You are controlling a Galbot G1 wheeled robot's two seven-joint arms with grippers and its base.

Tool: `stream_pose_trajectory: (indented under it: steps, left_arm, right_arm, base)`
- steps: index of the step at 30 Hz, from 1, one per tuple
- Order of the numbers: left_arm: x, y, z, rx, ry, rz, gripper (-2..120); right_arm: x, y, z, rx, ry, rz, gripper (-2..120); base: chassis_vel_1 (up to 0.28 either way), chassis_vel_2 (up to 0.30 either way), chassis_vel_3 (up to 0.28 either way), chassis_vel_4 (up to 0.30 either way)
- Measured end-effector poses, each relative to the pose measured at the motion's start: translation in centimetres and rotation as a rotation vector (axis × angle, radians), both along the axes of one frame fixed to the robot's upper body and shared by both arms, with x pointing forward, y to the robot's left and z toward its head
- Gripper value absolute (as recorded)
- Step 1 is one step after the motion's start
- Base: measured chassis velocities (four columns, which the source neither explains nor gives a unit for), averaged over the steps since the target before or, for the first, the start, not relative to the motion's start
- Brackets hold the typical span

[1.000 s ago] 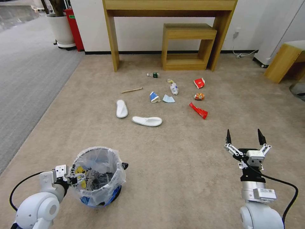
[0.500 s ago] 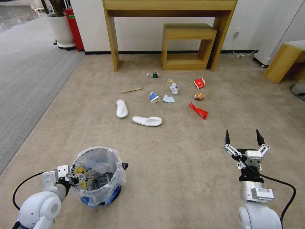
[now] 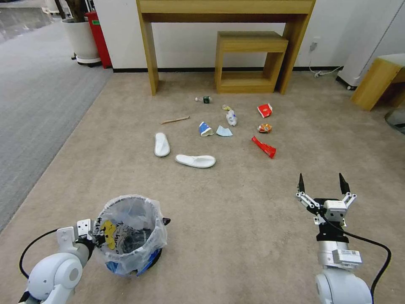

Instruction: Pick up the trash bin and place the garbage on the floor into it.

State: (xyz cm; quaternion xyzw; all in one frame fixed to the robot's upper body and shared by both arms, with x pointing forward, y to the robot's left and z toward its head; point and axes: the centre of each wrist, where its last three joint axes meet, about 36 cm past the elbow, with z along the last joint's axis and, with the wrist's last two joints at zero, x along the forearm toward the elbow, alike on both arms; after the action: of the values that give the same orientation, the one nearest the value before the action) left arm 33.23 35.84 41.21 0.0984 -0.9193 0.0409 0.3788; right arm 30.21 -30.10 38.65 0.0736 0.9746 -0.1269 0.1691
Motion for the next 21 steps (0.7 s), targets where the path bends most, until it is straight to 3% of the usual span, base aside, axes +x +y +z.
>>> stream_pose_trajectory:
  steps: [11,21]
  left_arm:
    - [-0.1,0.0,0.6,-0.002,-0.008,0.008,3]
    - [-0.3,0.0,4.3,-0.096,-0.109,0.072,1]
  right_arm:
    - [0.2,-0.1,-0.1,-0.002,0.0,0.001,100]
    - [0.4,-0.3,-0.1,0.001,-0.004,0.0,100]
  base:
    - [0.0,0.0,0.0,0.0]
    - [0.0,0.0,0.0,0.0]
